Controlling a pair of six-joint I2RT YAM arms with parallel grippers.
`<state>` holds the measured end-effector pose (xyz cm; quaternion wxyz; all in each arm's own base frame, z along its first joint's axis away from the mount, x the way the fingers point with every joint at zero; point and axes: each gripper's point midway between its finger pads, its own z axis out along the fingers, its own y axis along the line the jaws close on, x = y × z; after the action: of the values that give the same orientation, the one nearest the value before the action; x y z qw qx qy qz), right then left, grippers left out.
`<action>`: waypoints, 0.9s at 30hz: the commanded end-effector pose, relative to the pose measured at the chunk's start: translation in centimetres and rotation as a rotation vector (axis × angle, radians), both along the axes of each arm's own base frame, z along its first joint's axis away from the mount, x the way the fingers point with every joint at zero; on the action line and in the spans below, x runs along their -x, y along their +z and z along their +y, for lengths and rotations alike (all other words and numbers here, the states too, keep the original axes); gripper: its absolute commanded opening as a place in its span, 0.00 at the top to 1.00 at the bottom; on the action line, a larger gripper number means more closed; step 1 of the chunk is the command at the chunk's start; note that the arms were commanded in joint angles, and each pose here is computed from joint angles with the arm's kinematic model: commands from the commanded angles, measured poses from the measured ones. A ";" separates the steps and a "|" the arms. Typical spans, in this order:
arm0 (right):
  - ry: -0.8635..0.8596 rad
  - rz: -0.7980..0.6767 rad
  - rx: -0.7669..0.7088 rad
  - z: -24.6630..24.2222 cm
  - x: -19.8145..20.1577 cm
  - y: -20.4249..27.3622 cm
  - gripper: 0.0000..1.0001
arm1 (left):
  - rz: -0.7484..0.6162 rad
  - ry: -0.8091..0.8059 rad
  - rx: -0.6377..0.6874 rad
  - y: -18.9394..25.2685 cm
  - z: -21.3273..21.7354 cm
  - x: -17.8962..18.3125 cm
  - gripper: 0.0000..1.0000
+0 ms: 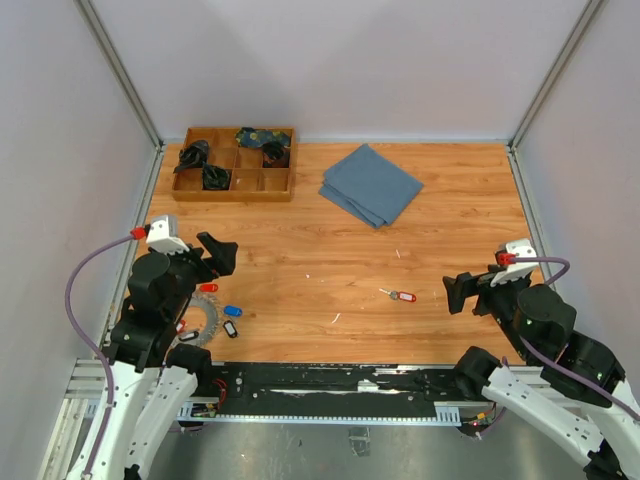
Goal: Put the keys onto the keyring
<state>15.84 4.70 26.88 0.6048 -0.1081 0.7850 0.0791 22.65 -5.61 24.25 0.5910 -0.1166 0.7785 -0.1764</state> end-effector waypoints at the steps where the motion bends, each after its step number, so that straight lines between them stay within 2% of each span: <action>1: -0.039 0.018 0.071 -1.1 -0.1 -1.4 0.02 | -0.010 0.014 0.012 0.2 0.0 -0.6 0.03; 9: -0.032 0.016 0.085 -0.8 -0.4 -2.1 0.02 | 0.035 0.032 0.024 -0.5 0.0 -1.2 0.00; 14: -0.033 0.021 0.091 -0.7 -0.5 -2.5 0.02 | 0.096 0.117 0.105 -2.0 0.5 -1.6 0.00; 16: -0.038 0.024 0.094 -0.7 -0.6 -2.5 0.02 | 0.156 0.199 0.158 -3.6 1.1 -1.7 0.01; 18: -0.036 0.028 0.096 -0.6 -0.6 -2.6 0.02 | 0.241 0.347 0.198 -5.9 2.7 -1.5 0.00; 22: -0.036 0.035 0.102 -0.5 -0.7 -2.7 0.02 | 0.410 0.612 0.171 -10.1 5.8 -0.2 0.00; 27: -0.029 0.038 0.102 -0.4 -0.7 -2.8 0.02 | 0.567 0.737 0.139 -15.0 6.5 0.6 0.00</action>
<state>16.24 4.58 24.33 0.5845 -0.1276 0.8000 0.0457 23.54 -1.15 12.84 0.4094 -0.3971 0.8205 -0.0382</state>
